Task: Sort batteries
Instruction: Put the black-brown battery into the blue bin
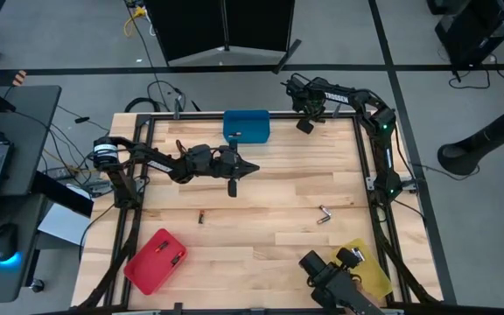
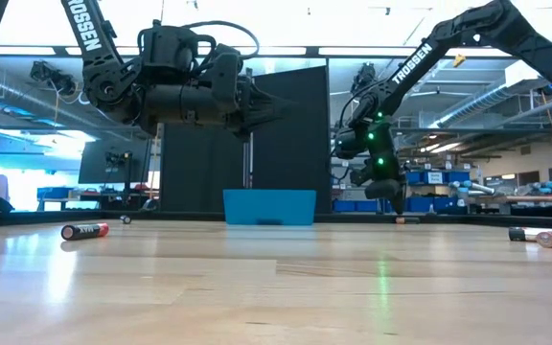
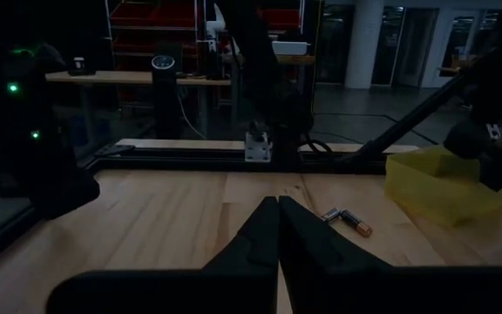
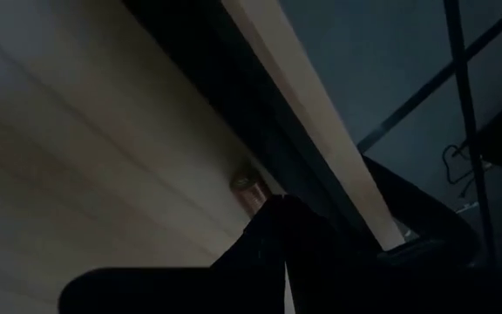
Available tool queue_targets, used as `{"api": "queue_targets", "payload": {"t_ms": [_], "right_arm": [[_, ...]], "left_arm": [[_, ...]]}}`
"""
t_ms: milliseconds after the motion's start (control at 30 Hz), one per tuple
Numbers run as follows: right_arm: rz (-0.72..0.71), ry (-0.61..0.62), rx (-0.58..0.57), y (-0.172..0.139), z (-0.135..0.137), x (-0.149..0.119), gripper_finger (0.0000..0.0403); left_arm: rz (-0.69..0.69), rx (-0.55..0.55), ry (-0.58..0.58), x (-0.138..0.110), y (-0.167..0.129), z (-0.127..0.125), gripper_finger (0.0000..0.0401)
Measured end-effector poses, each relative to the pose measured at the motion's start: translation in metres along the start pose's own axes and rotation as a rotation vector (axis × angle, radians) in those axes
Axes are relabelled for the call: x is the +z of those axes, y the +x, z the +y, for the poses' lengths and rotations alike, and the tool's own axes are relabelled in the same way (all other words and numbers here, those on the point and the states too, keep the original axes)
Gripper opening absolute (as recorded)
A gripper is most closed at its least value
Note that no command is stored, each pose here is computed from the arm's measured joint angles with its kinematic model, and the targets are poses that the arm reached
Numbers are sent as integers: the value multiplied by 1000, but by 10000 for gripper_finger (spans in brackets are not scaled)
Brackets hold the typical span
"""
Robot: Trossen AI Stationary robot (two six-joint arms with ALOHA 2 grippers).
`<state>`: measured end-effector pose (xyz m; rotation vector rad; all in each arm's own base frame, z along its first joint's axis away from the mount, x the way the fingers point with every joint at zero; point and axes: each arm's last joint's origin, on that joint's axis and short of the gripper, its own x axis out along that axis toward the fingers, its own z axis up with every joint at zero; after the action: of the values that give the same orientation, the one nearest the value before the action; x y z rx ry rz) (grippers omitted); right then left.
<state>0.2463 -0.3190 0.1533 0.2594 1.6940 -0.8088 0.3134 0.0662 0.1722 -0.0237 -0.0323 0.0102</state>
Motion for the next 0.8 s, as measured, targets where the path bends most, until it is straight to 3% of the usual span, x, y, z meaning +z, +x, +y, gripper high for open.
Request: {"api": "queue_targets", "payload": {"t_ms": [333,500,800], "right_arm": [[16,-37,8,6,3,-3,7],[13,-67,74,5,5,-4,7],[0,-118,88,-10,6,-8,18]], "left_arm": [[-2,0,1,0,0,0,14],[-2,0,1,0,0,0,14],[-3,0,1,0,0,0,14]]}}
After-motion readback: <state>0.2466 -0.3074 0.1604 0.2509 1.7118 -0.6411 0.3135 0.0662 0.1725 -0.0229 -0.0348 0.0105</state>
